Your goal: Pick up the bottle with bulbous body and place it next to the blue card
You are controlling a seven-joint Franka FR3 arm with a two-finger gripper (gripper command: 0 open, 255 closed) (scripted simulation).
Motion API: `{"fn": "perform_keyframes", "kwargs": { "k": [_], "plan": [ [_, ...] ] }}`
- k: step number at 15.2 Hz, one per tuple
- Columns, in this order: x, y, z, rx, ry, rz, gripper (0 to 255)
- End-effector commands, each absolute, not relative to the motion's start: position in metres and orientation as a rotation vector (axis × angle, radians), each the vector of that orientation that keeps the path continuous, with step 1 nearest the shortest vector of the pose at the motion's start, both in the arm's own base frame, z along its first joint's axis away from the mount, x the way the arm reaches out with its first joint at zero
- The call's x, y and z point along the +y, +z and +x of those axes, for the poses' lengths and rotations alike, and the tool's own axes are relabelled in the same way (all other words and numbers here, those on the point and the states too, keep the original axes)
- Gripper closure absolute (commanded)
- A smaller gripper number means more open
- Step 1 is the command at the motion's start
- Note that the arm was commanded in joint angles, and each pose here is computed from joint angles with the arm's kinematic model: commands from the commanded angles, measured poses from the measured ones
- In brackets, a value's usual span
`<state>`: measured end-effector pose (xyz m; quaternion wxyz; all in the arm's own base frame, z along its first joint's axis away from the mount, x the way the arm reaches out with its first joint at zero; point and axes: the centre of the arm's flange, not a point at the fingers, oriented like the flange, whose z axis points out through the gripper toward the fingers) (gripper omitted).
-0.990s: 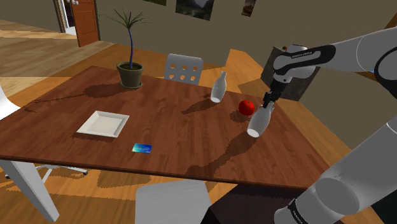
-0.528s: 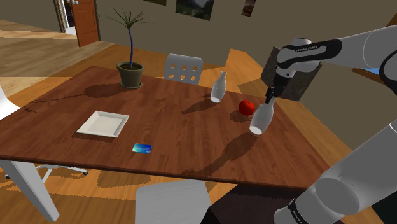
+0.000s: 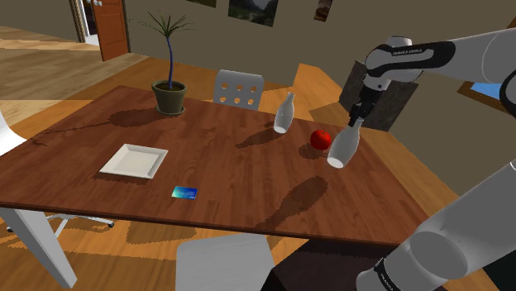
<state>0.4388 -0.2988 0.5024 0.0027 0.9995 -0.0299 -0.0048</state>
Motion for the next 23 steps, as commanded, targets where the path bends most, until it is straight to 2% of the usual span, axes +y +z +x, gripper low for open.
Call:
{"fn": "perform_keyframes", "kwargs": {
  "k": [1,23],
  "plan": [
    [-0.300,0.513,0.438,-0.094,-0.015,3.135,255],
    [-0.300,0.630,0.438,-0.094,-0.015,3.135,255]
  ]
}}
